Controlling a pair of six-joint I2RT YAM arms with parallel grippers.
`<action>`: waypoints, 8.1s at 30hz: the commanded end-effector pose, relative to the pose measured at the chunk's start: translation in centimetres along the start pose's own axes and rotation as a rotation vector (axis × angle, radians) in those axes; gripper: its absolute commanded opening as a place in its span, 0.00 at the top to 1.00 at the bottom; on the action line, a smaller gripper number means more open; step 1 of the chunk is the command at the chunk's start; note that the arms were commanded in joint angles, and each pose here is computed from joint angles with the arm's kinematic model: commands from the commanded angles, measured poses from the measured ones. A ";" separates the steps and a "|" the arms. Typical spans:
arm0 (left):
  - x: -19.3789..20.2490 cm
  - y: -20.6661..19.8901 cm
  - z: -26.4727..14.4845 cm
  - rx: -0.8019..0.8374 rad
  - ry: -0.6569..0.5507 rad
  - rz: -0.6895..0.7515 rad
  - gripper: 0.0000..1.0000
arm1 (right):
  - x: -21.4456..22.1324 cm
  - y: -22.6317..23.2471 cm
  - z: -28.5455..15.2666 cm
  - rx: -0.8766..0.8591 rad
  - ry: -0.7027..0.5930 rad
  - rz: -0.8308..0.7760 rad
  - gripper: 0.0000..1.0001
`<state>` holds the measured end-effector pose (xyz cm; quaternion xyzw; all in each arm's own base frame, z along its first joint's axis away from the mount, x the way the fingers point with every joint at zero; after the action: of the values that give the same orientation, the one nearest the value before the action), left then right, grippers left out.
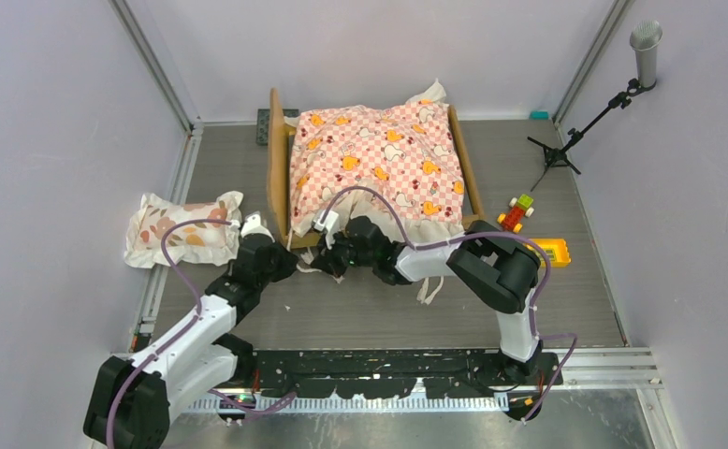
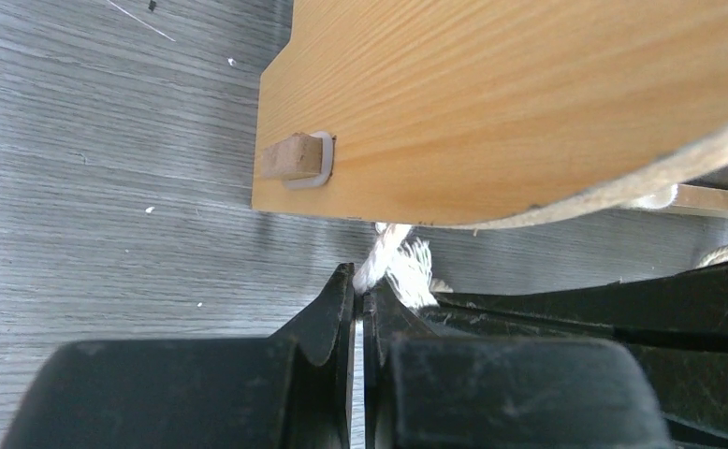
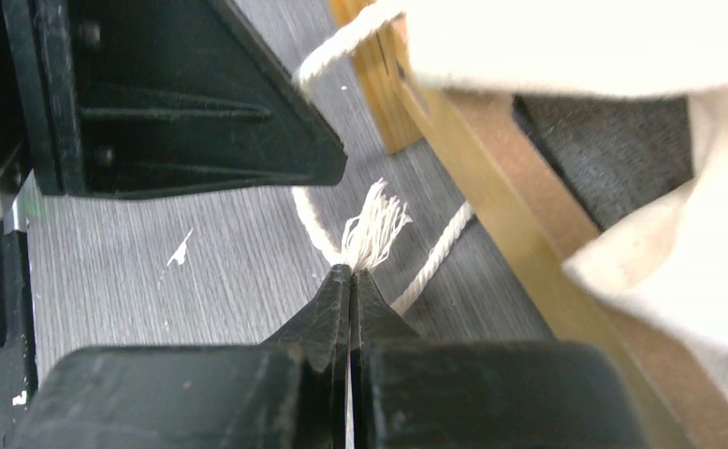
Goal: Set up the pet bed
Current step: Tie the ropes to the bed frame.
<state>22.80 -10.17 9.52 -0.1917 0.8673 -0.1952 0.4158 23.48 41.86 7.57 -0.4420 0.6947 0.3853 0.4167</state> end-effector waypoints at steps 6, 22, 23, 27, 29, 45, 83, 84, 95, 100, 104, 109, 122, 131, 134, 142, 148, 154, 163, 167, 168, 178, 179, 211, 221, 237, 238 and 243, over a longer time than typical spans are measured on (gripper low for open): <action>0.4 0.1 -0.4 0.014 0.018 0.002 1.00 | -3.9 -1.0 1.2 0.041 -0.046 -0.078 0.99; 0.4 -0.4 -1.2 0.055 0.017 -0.010 1.00 | -3.4 -0.2 4.3 -0.032 -0.102 -0.081 0.99; 0.5 -0.3 -1.1 0.053 0.020 -0.011 1.00 | -3.5 0.0 4.5 -0.042 -0.108 -0.082 0.99; 0.7 -0.3 -1.1 0.053 0.031 -0.014 1.00 | -3.7 0.7 5.1 -0.081 -0.125 -0.092 0.99; 0.7 -0.2 -1.1 0.052 0.033 -0.014 0.98 | -3.7 0.9 5.2 -0.100 -0.138 -0.100 0.99; -0.6 -1.2 -2.3 0.070 0.013 0.001 0.75 | -2.7 2.9 5.3 -0.280 -0.145 -0.147 0.99; -5.3 3.5 -5.3 -0.246 0.006 -0.174 0.41 | -3.8 2.5 5.9 -0.343 -0.223 -0.231 0.99; -5.2 3.6 -5.1 -0.250 0.012 -0.186 0.41 | -4.0 2.4 6.0 -0.336 -0.229 -0.233 0.99; -4.9 3.7 -3.1 -0.223 0.046 -0.274 0.32 | -4.7 1.8 6.5 -0.289 -0.251 -0.246 0.99; -4.3 3.4 -2.0 -0.197 0.088 -0.296 0.31 | -4.9 2.1 6.4 -0.317 -0.256 -0.249 0.99; -4.1 3.2 -1.2 -0.175 0.097 -0.324 0.31 | -5.0 2.3 6.4 -0.330 -0.259 -0.248 0.99; -4.1 3.3 -0.9 -0.179 0.100 -0.323 0.31 | -5.1 2.4 6.4 -0.336 -0.263 -0.250 0.99; -3.1 3.5 -0.4 -0.158 0.116 -0.341 0.58 | -5.4 2.2 6.4 -0.321 -0.278 -0.242 0.99; -3.1 3.4 -0.2 -0.144 0.115 -0.350 0.83 | -5.5 2.3 6.4 -0.322 -0.285 -0.236 0.99; -3.1 3.4 -0.2 -0.146 0.115 -0.348 1.00 | -5.5 2.2 6.3 -0.316 -0.283 -0.234 0.94; -3.0 3.8 -0.1 -0.164 0.110 -0.340 1.00 | -4.5 1.7 4.0 -0.253 -0.213 -0.312 0.65; -3.2 3.7 -0.2 -0.159 0.104 -0.341 1.00 | -2.3 0.8 1.7 -0.187 -0.077 -0.416 0.54; -3.3 3.4 -0.3 -0.146 0.107 -0.342 1.00 | -1.5 -0.8 1.4 -0.088 -0.055 -0.513 0.48; -3.2 3.3 -0.4 -0.139 0.110 -0.338 1.00 | -1.9 -2.9 3.1 -0.012 -0.019 -0.582 0.45; -3.2 3.2 -0.4 -0.135 0.111 -0.337 1.00 | -1.7 -2.8 3.9 -0.042 0.011 -0.567 0.45; -3.2 3.2 -0.4 -0.132 0.111 -0.337 1.00 | -1.4 -2.7 4.1 -0.053 0.025 -0.558 0.45; -3.4 3.0 -0.5 -0.125 0.111 -0.334 1.00 | -0.1 -3.2 4.3 -0.068 0.149 -0.536 0.45; -3.4 3.0 -0.5 -0.123 0.110 -0.334 1.00 | 0.2 -3.3 4.2 -0.074 0.181 -0.534 0.45; -4.9 2.7 -1.3 -0.141 0.065 -0.315 1.00 | 3.8 -3.6 -1.4 0.219 0.456 -0.318 0.99; -8.8 2.0 -2.5 -0.153 -0.009 -0.277 1.00 | 4.6 -4.9 -5.0 0.492 0.474 -0.175 0.99; -11.7 3.9 -5.4 -0.244 -0.139 -0.321 1.00 | 6.3 -7.7 -8.8 0.839 0.572 -0.117 0.99; -11.8 4.0 -5.6 -0.250 -0.146 -0.323 1.00 | 6.6 -7.7 -8.9 0.847 0.579 -0.115 0.99; -11.8 4.3 -6.6 -0.260 -0.160 -0.328 1.00 | 7.2 -7.9 -9.4 0.863 0.600 -0.107 0.99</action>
<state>23.86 -0.73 16.68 -0.3965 0.8213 -0.1502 0.3817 27.47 31.90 4.95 -0.3592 0.8388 -0.0435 0.4068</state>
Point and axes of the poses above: each gripper's point midway between its finger pads, its own z axis out along the fingers, its own y axis along the line the jaws close on, x = y × z, the point moved 4 cm from there along -z, back along the fingers, and after that the axes turned 3 degrees about -z, right-handed, at the moved point
